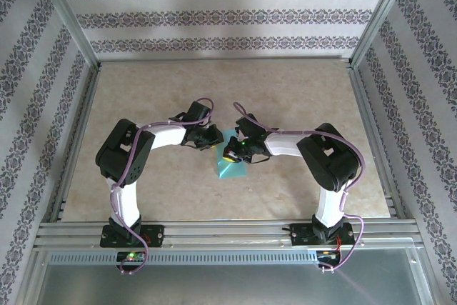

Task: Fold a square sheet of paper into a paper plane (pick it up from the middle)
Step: Fold the triangle a second time at the center of the table.

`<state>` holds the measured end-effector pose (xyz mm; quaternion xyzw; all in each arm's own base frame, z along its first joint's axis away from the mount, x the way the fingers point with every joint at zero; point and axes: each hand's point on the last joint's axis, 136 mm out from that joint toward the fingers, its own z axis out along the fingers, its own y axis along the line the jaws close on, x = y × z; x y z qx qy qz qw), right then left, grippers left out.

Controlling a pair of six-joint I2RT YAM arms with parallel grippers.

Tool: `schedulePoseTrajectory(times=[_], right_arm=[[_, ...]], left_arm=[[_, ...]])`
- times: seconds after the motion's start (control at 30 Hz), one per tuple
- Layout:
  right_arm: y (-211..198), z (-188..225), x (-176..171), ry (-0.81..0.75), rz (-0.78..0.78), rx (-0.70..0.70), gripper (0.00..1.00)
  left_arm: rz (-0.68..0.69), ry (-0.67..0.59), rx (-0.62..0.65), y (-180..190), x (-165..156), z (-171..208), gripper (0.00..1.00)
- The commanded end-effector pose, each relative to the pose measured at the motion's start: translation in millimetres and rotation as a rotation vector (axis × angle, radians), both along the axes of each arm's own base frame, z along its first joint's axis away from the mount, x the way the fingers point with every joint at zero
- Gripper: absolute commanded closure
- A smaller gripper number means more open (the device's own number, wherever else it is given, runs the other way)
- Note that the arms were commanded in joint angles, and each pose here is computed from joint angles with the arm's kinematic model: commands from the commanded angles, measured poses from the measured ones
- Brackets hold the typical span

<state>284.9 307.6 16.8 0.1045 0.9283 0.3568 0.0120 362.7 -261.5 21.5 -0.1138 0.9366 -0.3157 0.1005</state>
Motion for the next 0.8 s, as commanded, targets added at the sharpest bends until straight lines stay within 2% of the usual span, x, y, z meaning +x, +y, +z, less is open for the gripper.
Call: schedulePoseTrajectory(times=[0.0, 0.57, 0.77], right_arm=[[7.2, -1.1, 2.7, -0.012, 0.007, -0.002, 1.0], [-0.9, -11.0, -2.6, 0.013, 0.001, -0.048, 1.0], [-4.1, -17.5, -6.4, 0.034, 0.005, -0.066, 0.94]], left_arm=[[-0.001, 0.082, 0.046, 11.9, -17.7, -25.6, 0.83], [-0.002, 0.068, 0.044, 11.4, -16.0, -18.0, 0.83], [0.006, 0.014, 0.018, 11.7, -5.5, 13.3, 0.81]])
